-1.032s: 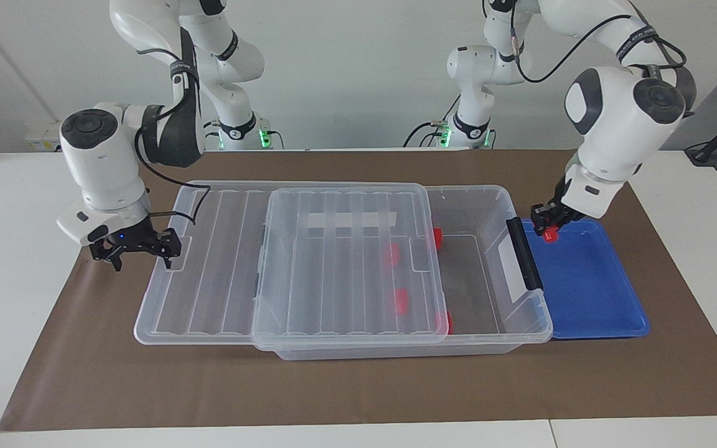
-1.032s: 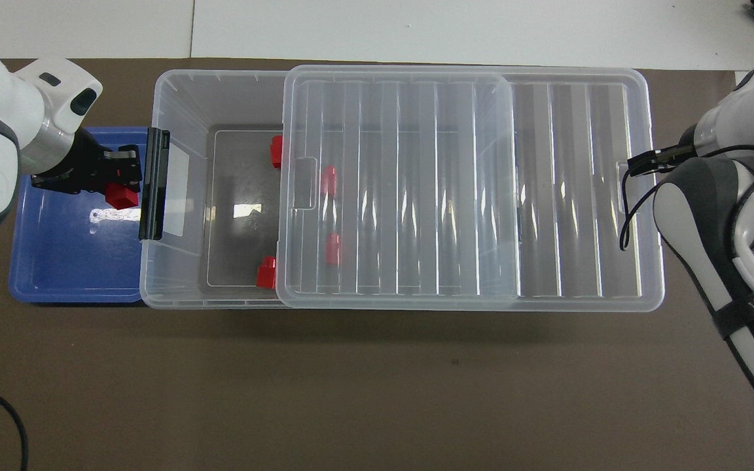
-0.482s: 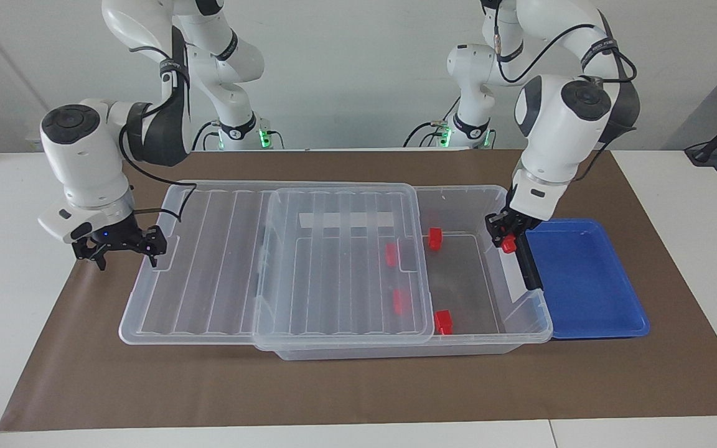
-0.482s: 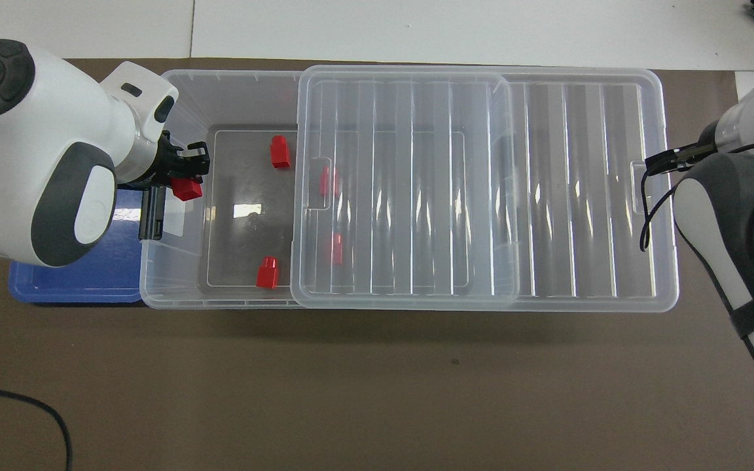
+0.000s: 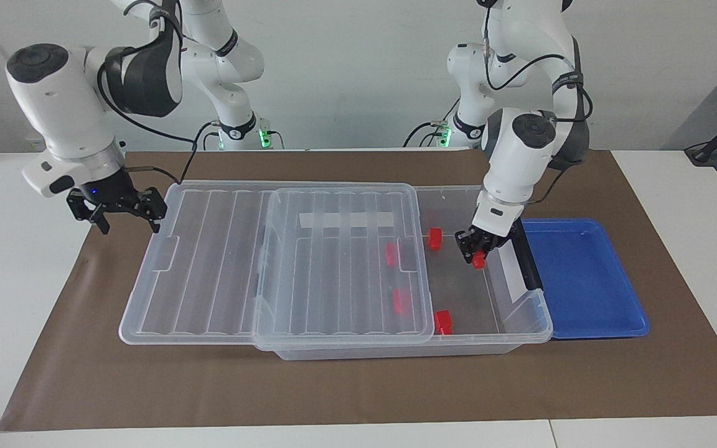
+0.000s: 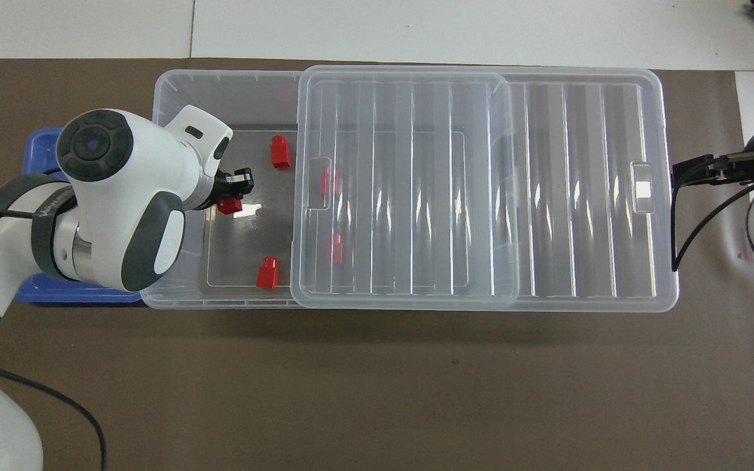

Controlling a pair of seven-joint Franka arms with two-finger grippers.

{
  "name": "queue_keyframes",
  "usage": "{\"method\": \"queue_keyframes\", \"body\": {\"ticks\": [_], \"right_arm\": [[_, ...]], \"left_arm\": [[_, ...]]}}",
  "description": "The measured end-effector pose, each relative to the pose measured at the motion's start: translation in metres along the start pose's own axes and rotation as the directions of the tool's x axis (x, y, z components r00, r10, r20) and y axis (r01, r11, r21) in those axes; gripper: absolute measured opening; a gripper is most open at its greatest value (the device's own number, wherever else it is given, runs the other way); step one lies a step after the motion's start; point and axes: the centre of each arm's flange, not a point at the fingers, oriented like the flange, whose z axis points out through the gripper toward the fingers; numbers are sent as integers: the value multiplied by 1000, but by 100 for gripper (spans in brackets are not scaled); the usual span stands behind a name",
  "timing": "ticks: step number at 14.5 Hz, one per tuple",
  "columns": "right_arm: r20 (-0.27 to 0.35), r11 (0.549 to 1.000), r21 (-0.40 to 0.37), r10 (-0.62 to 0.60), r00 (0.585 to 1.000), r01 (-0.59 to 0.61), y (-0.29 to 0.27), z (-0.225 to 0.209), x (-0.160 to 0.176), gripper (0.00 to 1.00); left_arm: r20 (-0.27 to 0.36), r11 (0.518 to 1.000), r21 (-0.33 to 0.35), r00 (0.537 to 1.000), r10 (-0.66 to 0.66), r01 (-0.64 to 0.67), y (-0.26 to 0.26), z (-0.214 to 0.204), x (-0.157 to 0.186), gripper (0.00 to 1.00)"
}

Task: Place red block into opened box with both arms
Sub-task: 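Carry the red block with the left gripper over the opened box, then lower the red block into the box and open the left gripper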

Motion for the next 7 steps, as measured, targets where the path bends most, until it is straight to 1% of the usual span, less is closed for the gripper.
{"method": "queue_keyframes", "body": {"ticks": [2, 4, 7], "right_arm": [[30, 998, 7, 57, 998, -57, 2, -23, -19, 100], [63, 995, 8, 100, 993, -100, -2, -34, -31, 100], [80, 992, 6, 125, 989, -126, -20, -34, -34, 100]], "left_arm": [[-8, 1000, -2, 1000, 2, -2, 2, 26, -1, 34], [-11, 1000, -2, 1000, 9, -9, 7, 52, -2, 34], [-21, 1000, -5, 1000, 14, -14, 10, 81, -3, 34]]}}
